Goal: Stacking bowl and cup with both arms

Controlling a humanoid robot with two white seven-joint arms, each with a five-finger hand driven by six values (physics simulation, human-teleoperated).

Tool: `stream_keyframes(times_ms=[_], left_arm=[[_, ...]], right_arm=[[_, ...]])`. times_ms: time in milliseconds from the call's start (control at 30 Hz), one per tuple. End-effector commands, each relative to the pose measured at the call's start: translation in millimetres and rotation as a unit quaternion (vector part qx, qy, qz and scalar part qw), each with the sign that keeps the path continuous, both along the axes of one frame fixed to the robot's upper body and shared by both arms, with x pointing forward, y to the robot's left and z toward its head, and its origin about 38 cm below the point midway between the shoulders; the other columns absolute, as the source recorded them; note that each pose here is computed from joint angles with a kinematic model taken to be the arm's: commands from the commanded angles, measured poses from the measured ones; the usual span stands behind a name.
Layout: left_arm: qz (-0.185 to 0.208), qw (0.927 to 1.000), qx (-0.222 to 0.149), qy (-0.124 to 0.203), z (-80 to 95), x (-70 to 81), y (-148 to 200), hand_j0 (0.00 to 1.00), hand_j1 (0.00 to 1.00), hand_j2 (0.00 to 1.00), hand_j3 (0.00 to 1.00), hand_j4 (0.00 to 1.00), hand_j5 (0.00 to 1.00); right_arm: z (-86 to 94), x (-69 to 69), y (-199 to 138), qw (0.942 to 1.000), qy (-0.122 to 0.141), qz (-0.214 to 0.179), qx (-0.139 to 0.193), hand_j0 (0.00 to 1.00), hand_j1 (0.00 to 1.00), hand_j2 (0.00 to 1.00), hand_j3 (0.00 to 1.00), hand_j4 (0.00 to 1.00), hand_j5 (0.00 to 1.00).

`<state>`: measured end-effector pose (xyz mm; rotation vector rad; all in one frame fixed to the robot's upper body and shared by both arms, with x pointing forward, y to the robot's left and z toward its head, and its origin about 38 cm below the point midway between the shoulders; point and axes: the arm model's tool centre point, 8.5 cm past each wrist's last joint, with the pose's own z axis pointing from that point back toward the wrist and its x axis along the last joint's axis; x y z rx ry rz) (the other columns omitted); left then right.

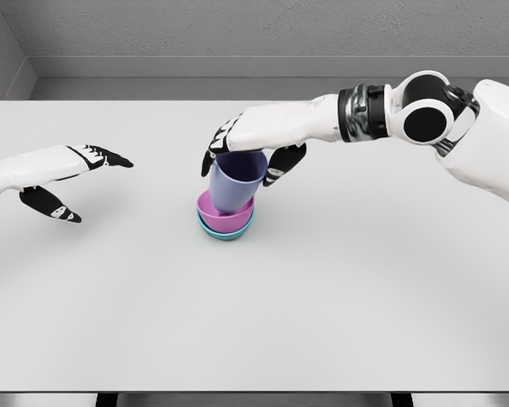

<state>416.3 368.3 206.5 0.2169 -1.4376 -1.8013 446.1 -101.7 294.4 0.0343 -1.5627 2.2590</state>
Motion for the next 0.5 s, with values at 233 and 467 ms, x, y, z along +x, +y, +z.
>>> stream_keyframes(times_ms=[233,467], left_arm=[[0.002,1.0,-0.003,0.0,0.7,0.2,0.3,1.0,1.0,1.0,1.0,1.0,1.0],[0.002,1.0,-0.003,0.0,1.2,0.3,0.5,1.0,1.0,1.0,1.0,1.0,1.0]], right_arm=[[-3.8,-0.9,0.6,1.0,0.005,0.001,-0.003,0.92,0.92,0.92,0.92,0.92,0.92],[-5.2,-1.4,2.1,1.0,0.006,0.003,-0.005,1.0,1.0,1.0,1.0,1.0,1.0]])
